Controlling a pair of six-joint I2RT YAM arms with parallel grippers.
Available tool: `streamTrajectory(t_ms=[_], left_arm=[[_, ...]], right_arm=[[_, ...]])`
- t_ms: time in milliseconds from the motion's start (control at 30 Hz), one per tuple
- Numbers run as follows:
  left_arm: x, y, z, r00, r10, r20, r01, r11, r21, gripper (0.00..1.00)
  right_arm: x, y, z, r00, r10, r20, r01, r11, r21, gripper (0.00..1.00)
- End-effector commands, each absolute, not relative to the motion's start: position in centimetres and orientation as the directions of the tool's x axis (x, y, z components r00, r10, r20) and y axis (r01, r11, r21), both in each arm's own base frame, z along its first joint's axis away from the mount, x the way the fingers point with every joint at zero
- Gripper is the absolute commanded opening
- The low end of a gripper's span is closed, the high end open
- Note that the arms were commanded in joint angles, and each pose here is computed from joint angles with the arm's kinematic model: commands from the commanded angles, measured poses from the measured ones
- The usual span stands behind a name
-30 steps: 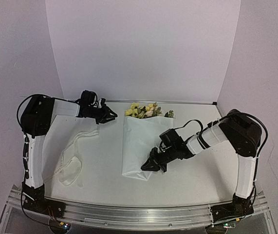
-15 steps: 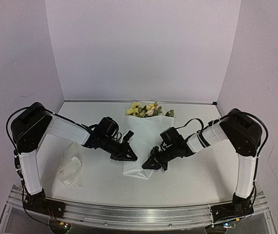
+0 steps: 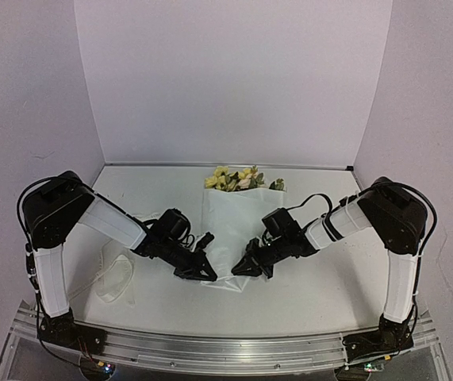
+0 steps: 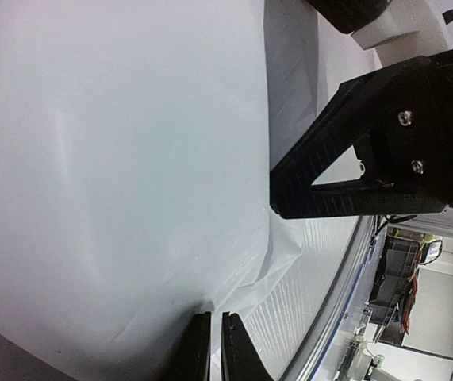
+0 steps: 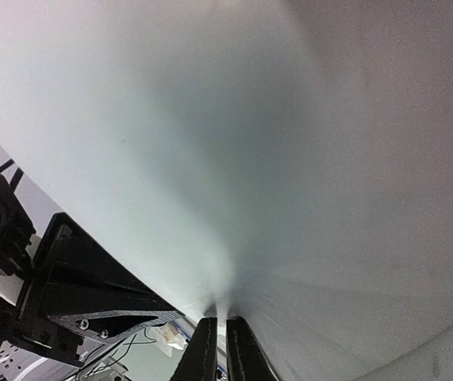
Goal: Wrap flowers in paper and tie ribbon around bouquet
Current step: Press the fold line on the folded wrapping paper.
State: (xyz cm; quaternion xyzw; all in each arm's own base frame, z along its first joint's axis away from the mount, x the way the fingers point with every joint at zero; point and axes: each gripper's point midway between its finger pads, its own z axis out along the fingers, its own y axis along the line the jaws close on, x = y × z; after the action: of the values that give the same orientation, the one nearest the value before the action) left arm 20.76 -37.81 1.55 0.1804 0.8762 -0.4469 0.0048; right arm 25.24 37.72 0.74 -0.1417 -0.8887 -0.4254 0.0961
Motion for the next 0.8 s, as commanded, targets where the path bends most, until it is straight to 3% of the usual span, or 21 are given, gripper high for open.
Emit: streamTrajectory(t_ms=[0,533,767], left_arm=[[19.5,-37.2,0.1,-0.932,0.337,-0.137,0.314,0.553,-0.772,0.08],[17.5,-36.1,-1.9,-0.944,0.322,-0.072,0.263,0.6,-0.756,0.03],[18.0,-36.4,-1.5,-0.95,0.301,-0.079,0.254,0.605,-0.755,0.03]], right_arm=[[25.2,34.9,-2.4,-0.903,0.289,0.317,0.429,0.649,0.629,0.08],[26.9,32.5,-3.4,-0.864,0.338,0.373,0.504,0.571,0.649,0.08],[26.4,32.9,-2.0,-0.893,0.267,0.363,0.45,0.559,0.696,0.08]])
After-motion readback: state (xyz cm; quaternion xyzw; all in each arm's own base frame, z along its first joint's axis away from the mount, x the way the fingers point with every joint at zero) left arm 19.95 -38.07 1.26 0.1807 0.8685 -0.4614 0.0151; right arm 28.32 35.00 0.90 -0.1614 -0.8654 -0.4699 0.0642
